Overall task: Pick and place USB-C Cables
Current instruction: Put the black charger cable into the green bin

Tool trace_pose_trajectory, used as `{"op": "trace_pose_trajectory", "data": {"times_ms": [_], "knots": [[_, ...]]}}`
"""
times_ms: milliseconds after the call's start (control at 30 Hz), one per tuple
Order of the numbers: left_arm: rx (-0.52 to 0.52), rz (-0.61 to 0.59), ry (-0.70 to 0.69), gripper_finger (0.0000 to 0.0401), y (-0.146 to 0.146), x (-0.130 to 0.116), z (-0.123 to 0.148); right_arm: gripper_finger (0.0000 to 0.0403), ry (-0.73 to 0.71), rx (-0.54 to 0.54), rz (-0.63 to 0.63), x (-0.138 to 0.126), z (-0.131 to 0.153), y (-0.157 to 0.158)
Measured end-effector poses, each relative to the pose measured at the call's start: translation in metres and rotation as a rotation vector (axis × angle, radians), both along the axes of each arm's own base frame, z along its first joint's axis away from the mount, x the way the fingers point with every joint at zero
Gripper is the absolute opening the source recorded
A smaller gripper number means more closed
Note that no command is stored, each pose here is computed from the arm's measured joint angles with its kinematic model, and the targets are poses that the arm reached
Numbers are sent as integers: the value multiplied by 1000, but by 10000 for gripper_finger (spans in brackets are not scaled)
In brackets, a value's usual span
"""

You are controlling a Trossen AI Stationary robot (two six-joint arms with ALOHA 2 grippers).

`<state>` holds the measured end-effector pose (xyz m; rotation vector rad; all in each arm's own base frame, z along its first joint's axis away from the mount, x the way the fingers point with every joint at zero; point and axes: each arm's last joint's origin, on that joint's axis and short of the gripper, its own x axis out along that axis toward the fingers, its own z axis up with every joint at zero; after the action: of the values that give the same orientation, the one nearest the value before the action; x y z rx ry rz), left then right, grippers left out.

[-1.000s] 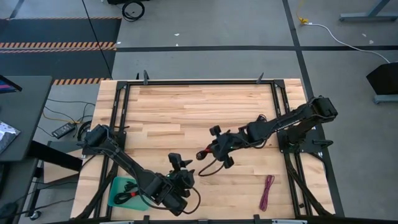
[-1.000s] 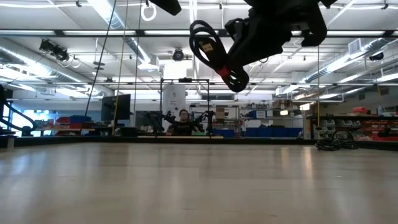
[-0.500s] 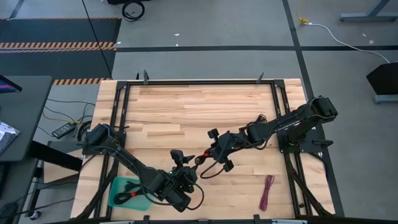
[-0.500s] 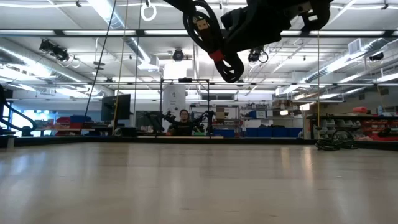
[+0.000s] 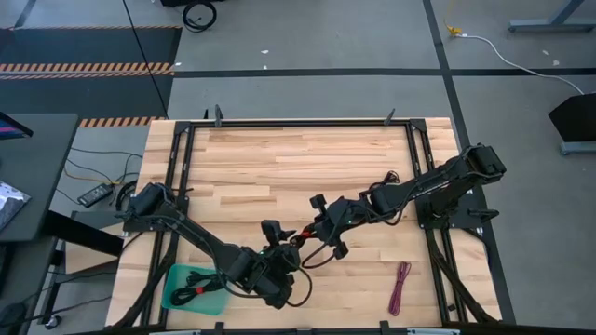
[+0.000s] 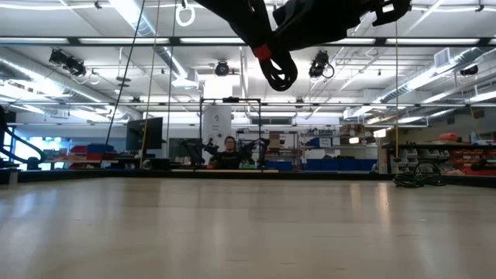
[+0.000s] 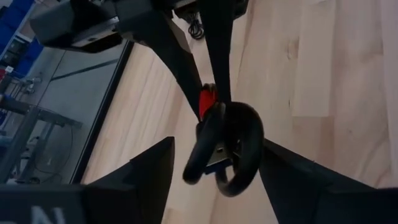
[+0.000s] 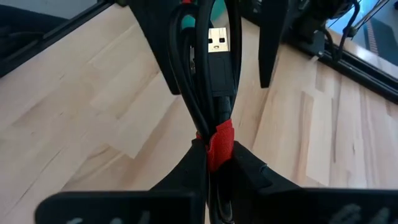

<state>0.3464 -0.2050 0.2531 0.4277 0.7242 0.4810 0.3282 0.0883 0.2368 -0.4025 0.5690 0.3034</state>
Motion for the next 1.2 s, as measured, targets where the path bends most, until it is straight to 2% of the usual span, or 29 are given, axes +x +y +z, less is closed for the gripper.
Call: {"op": "trace_pose_trajectory", "data": {"times_ms": [167,400,900,1033,1200], "knots": [[5,-2,6,176,1,0,0,40,7,5,-3,0,0,0],[-49,-3,-3,41,-5,-3,-1,42,10,10,-3,-1,-1,0],[-62,3,-19,40,-9,-6,-1,99,7,2,31,-1,0,1],[-58,6,-17,40,-8,-6,-1,128,6,-13,41,-1,-1,1],[-101,43,-61,40,-11,-8,-1,174,22,-19,42,-2,-2,1]]}}
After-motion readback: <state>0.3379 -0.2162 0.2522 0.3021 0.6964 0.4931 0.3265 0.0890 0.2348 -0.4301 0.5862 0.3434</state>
